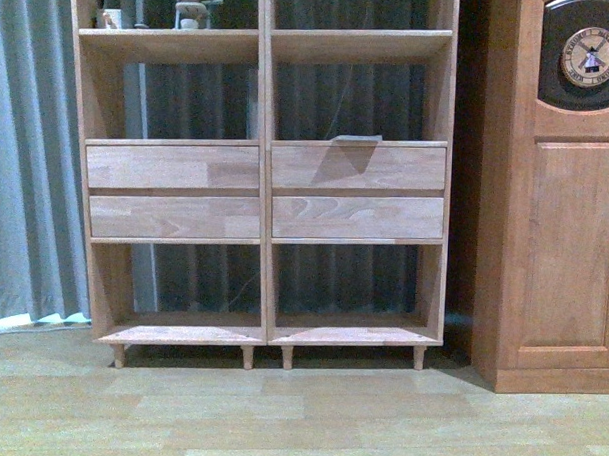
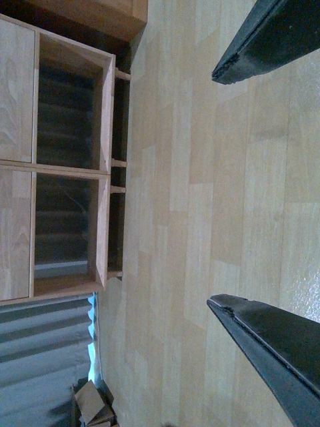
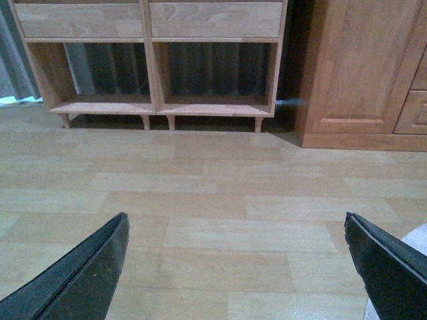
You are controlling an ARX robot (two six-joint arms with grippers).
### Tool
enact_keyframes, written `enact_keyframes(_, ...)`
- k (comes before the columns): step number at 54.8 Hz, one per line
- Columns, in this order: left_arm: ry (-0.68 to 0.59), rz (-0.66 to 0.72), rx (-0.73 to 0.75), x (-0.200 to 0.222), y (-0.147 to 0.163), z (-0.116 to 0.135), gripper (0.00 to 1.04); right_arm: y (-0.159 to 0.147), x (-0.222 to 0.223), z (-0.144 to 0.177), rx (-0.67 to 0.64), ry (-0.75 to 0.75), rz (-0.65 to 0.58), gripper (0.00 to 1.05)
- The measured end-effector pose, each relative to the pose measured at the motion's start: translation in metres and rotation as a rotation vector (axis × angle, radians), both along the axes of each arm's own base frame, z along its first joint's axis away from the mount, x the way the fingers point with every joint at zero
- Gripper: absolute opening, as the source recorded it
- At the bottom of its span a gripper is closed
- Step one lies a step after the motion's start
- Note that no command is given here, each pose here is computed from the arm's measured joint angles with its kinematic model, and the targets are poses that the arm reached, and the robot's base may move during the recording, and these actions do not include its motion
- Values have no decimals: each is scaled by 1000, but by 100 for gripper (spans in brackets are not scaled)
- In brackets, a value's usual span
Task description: Organize books on shelf
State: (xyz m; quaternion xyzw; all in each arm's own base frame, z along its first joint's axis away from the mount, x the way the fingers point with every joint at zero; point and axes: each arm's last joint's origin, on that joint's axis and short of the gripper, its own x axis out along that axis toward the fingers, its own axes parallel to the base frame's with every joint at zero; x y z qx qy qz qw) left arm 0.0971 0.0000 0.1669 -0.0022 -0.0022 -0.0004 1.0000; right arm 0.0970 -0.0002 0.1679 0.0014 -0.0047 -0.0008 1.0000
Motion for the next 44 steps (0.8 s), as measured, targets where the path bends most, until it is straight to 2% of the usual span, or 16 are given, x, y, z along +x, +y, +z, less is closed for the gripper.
enact_keyframes(44,0,0,0,0,0,0,97,0,0,0,0,0,0,98)
